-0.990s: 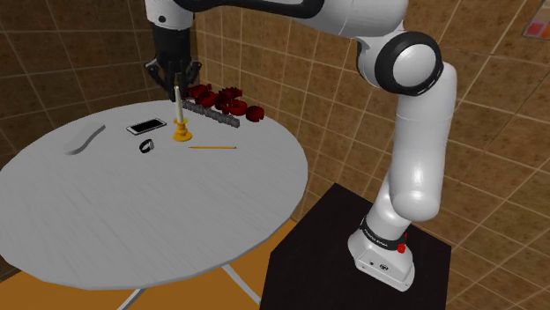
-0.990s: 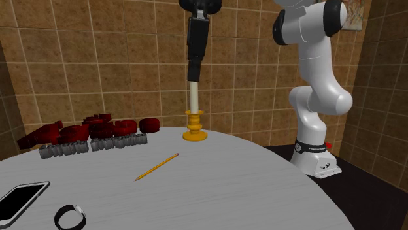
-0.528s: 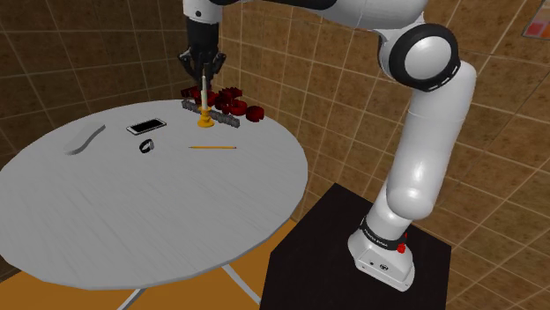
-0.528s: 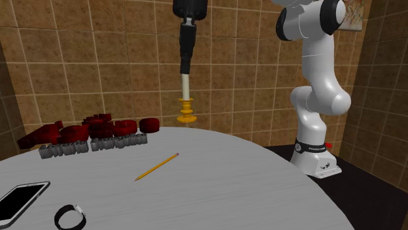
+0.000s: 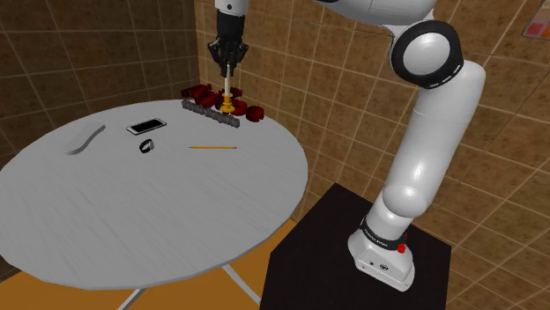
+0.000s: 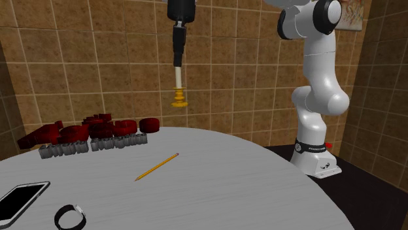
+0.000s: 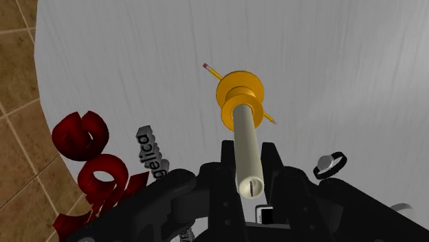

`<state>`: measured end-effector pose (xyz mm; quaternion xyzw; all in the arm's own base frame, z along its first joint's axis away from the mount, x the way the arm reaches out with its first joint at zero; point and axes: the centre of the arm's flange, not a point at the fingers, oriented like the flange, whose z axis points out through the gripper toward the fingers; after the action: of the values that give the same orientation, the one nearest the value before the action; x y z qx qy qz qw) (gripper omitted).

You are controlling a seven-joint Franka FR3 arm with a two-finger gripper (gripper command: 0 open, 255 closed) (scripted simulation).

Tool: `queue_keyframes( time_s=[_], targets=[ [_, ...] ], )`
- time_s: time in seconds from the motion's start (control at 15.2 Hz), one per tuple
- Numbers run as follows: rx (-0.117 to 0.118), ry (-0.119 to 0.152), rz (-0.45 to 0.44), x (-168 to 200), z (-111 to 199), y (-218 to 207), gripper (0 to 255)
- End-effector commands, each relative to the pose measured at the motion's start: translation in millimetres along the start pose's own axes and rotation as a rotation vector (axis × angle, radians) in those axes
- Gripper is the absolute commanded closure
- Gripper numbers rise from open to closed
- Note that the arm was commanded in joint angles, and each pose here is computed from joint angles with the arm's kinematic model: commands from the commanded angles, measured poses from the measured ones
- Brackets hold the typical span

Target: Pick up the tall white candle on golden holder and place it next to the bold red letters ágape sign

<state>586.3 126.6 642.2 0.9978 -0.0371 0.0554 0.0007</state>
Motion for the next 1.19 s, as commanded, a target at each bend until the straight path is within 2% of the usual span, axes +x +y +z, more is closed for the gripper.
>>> queue_keyframes(
  time_s=[0.0, 0.92, 1.12],
  targets=[
    [0.000, 0.000, -0.001, 5.7, -2.6, 27.5, 255],
    [0.000, 0.000, -0.001, 43.5, -25.7, 206.9, 255],
    [0.000, 0.000, -0.001, 43.7, -16.0, 213.4, 255]
  ],
)
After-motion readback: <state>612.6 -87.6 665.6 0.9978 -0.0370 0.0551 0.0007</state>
